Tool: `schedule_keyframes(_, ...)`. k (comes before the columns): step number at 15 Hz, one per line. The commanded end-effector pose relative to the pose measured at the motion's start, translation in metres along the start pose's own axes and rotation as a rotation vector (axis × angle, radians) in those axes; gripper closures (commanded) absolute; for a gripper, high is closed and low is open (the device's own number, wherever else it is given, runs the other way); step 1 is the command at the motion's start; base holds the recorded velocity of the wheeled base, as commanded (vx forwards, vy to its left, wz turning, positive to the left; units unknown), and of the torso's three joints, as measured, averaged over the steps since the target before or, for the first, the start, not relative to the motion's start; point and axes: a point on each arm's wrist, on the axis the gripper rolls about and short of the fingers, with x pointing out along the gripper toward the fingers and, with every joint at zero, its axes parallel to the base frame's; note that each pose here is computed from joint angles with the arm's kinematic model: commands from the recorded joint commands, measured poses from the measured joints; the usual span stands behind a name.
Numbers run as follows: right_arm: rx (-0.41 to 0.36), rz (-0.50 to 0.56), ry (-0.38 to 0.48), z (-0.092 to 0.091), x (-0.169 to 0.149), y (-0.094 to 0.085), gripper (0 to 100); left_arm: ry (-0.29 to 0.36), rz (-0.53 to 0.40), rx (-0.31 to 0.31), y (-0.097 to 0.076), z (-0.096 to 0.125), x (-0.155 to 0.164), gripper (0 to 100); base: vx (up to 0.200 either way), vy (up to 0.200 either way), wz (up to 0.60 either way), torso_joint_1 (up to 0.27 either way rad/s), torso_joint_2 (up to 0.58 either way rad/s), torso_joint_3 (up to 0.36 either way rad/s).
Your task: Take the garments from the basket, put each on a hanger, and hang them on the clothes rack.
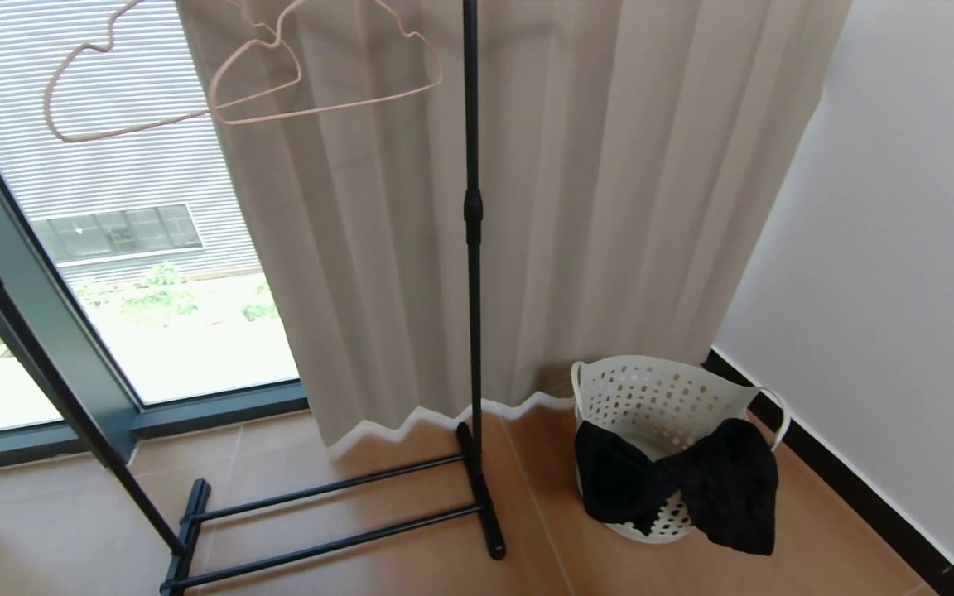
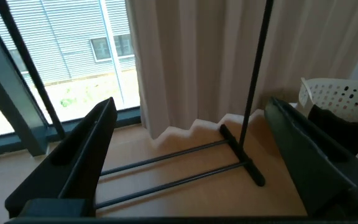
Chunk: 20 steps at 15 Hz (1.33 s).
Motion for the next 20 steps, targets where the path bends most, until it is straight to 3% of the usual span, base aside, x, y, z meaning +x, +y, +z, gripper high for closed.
schedule_keyframes(1, 0.000, 0.000, 0.000, 0.0001, 0.0001, 0.0000, 0, 0.000, -0.001, 0.001, 0.0000, 0.0001, 0.0001, 0, 0.000, 0.000, 0.00, 0.000, 0.00, 0.000)
schedule_keyframes(5, 0.000, 0.001, 0.001, 0.0001, 0.0001, 0.0000, 0, 0.000, -0.002, 0.004, -0.0001, 0.0001, 0.0001, 0, 0.000, 0.000, 0.00, 0.000, 0.00, 0.000)
schedule_keyframes(11, 0.000, 0.000, 0.000, 0.0001, 0.0001, 0.0000, 0, 0.000, -0.002, 0.004, -0.0001, 0.0001, 0.0001, 0, 0.000, -0.200, 0.00, 0.001, 0.00, 0.006)
schedule_keyframes(20, 0.000, 0.001, 0.001, 0.0001, 0.0001, 0.0000, 0, 0.000, -0.002, 0.004, -0.0001, 0.0001, 0.0001, 0, 0.200, 0.000, 0.00, 0.001, 0.00, 0.005)
